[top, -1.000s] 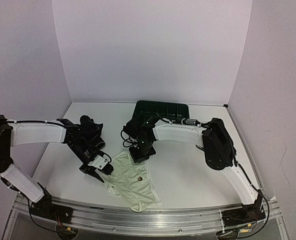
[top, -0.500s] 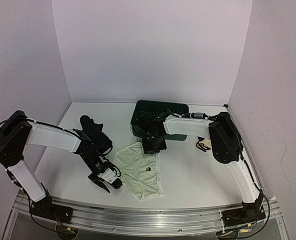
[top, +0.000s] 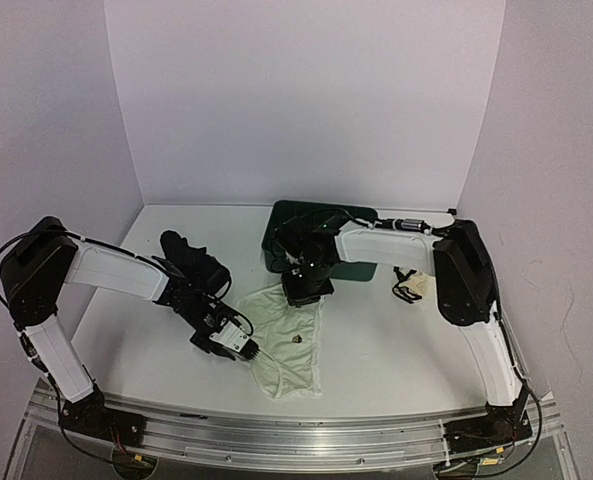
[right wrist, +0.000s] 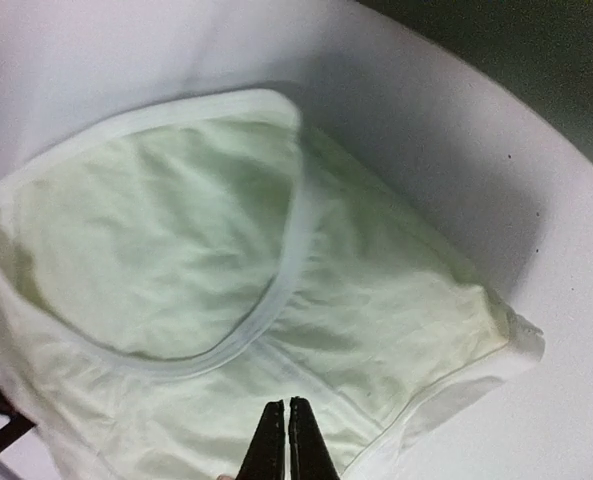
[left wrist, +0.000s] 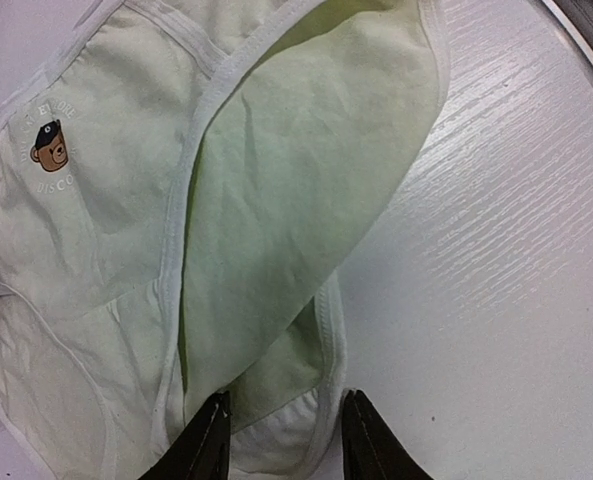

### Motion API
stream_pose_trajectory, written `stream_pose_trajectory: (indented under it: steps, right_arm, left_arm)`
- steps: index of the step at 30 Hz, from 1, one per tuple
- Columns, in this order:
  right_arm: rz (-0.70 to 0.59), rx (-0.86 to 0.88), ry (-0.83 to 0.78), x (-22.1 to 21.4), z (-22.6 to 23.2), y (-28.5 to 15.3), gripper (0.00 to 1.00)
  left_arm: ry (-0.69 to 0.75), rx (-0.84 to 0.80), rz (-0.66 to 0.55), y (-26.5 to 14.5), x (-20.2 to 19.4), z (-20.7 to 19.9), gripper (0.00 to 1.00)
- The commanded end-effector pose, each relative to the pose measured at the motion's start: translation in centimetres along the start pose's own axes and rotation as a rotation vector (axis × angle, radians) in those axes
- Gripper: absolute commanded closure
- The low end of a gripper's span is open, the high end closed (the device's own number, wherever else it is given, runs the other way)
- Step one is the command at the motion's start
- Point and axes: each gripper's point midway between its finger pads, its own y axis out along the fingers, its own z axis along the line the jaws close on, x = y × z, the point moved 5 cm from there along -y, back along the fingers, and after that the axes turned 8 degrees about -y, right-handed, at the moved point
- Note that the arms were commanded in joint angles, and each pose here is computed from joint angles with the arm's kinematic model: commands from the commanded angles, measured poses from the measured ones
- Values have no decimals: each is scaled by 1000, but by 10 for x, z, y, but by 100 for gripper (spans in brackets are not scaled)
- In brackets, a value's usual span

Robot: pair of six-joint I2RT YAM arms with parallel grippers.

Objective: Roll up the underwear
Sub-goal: Flatten out the underwear at the center of the board.

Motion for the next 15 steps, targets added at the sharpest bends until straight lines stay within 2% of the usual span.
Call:
stream_pose_trajectory:
  steps: [1,5,8,11,12,14,15]
  right_arm:
    - [-85,206,-119,6,29,-72,94]
    - [-104,295,-268,-17,46,-99,84]
    - [-121,341,-418,-57,57,-101,68]
    - [-256,384,-626,-97,68,-105,55]
    - [-344,391,-719,-106,75,-111,48]
    - [-444,388,-877,-131,81,-107,19]
    - [-498,383,-947,-137,87,-108,12]
  left_arm:
    - [32,27,50,4,-12,3,64]
    - [27,56,66,4,-18,11,74]
    - [24,87,67,3,-20,17,88]
    - [9,142,49,-2,-18,26,99]
    - [3,157,41,-4,-18,28,100]
    - [-4,174,22,-10,-16,31,100]
    - [-7,176,13,-11,-16,31,100]
